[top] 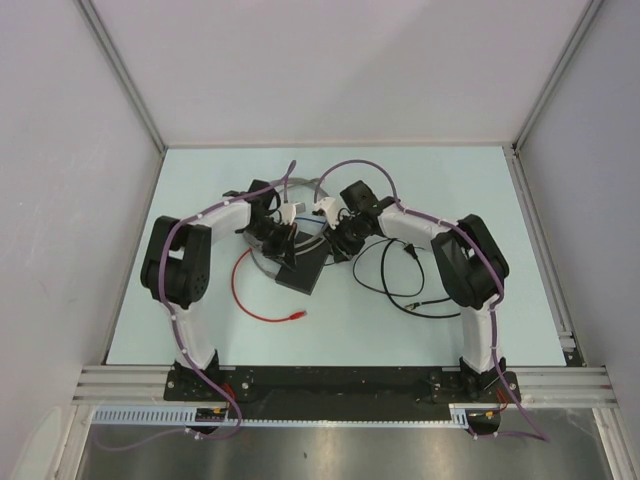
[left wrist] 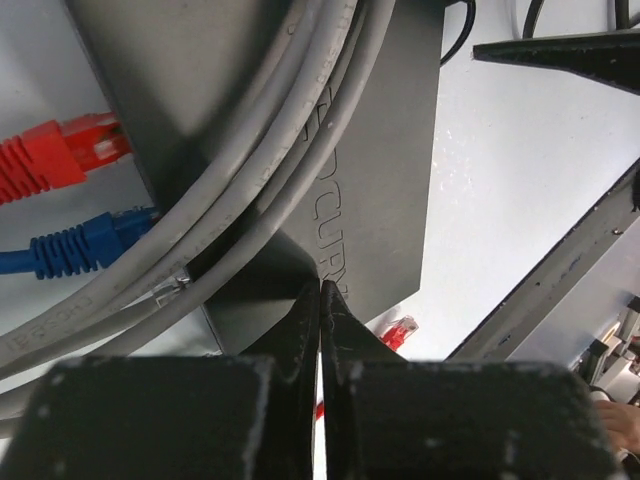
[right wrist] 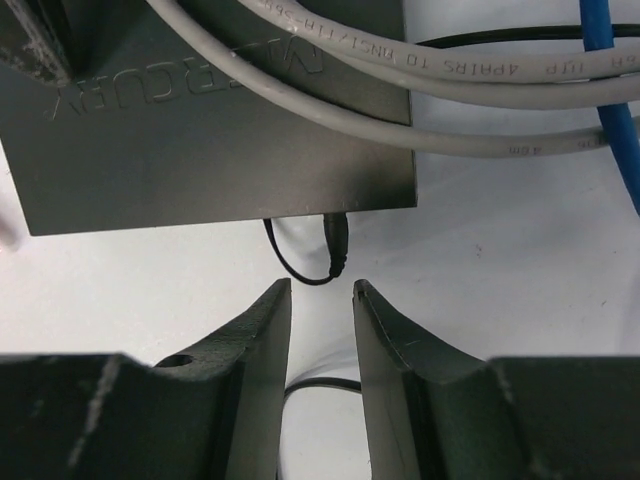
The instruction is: Pull the plug from the switch port
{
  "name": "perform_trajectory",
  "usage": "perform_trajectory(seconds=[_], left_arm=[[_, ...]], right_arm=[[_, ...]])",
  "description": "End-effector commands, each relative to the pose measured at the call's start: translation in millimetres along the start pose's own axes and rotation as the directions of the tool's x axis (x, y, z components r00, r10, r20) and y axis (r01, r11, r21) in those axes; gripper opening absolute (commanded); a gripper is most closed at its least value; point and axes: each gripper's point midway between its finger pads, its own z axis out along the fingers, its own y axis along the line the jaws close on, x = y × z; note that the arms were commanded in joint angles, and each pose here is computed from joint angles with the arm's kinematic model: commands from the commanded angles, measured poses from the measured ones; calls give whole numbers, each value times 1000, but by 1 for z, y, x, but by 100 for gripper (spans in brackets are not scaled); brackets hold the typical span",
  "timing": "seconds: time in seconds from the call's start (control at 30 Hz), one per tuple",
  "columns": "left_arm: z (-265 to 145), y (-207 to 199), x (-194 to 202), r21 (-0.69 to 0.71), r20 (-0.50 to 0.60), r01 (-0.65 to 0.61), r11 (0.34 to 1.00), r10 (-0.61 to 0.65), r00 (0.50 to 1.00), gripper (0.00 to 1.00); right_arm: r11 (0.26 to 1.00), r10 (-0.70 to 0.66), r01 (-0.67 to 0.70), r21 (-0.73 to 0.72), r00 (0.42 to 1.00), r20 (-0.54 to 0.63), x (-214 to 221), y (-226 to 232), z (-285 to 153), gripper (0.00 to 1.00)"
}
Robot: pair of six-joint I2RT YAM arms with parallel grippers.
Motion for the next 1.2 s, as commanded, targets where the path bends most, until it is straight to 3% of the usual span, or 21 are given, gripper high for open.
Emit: perform_trajectory(seconds=[0.0,1.17], left_arm=[[12,10,-2,-36,-24,-6,999,5,1000,0],[22,16,4,-27,-72,22,999,-24,997,0]], right_arm=[[998,-40,37,47,997,65,-28,-10,-1,36],[992,-75,67,110,995,71,-40,-19,22,22]])
